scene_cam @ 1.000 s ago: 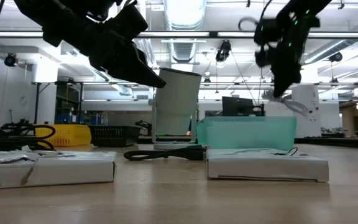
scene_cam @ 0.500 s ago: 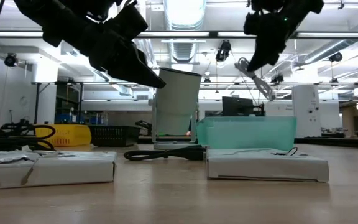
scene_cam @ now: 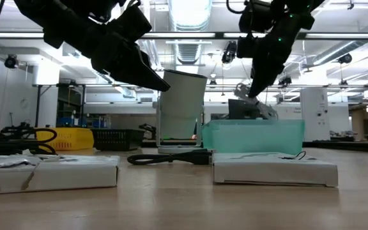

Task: Pick and place items into bin
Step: Put the white charger cable into the green bin, then put the right black charger into the green bin

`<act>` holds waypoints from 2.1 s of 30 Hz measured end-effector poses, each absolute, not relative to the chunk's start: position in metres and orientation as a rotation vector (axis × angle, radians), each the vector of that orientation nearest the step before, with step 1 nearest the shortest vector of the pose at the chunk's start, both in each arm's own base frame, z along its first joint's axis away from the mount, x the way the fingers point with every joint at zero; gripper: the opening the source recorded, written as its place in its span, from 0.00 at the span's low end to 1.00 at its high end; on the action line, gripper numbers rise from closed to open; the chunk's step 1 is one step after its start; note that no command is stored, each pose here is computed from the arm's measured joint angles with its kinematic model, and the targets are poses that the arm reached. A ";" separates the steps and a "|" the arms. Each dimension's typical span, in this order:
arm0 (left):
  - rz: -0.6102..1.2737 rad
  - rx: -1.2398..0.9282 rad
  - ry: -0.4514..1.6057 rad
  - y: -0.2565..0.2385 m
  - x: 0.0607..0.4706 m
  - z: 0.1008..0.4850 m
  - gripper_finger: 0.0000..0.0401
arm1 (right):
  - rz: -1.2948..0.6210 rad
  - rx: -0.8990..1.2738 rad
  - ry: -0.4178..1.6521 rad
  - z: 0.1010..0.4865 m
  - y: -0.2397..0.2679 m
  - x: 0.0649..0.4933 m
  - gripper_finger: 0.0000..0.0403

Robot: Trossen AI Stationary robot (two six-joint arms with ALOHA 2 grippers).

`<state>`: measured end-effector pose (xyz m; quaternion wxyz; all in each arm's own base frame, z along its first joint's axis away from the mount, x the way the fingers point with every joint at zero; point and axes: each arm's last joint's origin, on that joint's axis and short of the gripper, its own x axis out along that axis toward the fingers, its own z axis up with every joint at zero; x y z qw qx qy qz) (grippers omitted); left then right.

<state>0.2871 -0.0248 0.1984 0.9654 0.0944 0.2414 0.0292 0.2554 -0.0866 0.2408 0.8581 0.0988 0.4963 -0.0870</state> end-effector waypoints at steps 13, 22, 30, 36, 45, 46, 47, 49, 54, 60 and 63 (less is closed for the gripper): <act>0.059 0.191 0.489 -0.025 0.287 0.198 0.50 | -0.124 0.209 1.063 0.235 -0.082 0.261 0.02; 0.059 0.192 0.492 -0.025 0.287 0.197 0.50 | -0.107 0.203 1.062 0.235 -0.079 0.262 0.08; 0.059 0.192 0.493 -0.025 0.286 0.197 0.50 | -0.105 0.198 1.060 0.236 -0.079 0.262 0.18; 0.059 0.192 0.493 -0.025 0.286 0.197 0.50 | -0.098 0.188 0.999 0.246 -0.074 0.260 0.27; 0.059 0.191 0.493 -0.025 0.286 0.197 0.50 | 0.020 0.030 0.651 0.262 -0.038 0.259 0.27; 0.059 0.191 0.493 -0.025 0.286 0.197 0.50 | 0.023 0.025 0.620 0.260 -0.034 0.258 0.26; 0.059 0.191 0.493 -0.025 0.286 0.197 0.50 | 0.017 0.021 0.590 0.256 -0.030 0.256 0.26; 0.059 0.191 0.494 -0.025 0.286 0.197 0.50 | -0.015 0.011 0.551 0.247 -0.022 0.252 0.24; 0.059 0.190 0.494 -0.025 0.286 0.197 0.50 | -0.008 -0.042 0.474 0.224 -0.004 0.234 0.21; 0.059 0.189 0.494 -0.025 0.286 0.197 0.50 | 0.033 -0.043 0.284 0.213 0.006 0.206 0.18; 0.059 0.189 0.493 -0.025 0.286 0.197 0.50 | 0.059 -0.098 0.218 0.206 0.009 0.190 0.17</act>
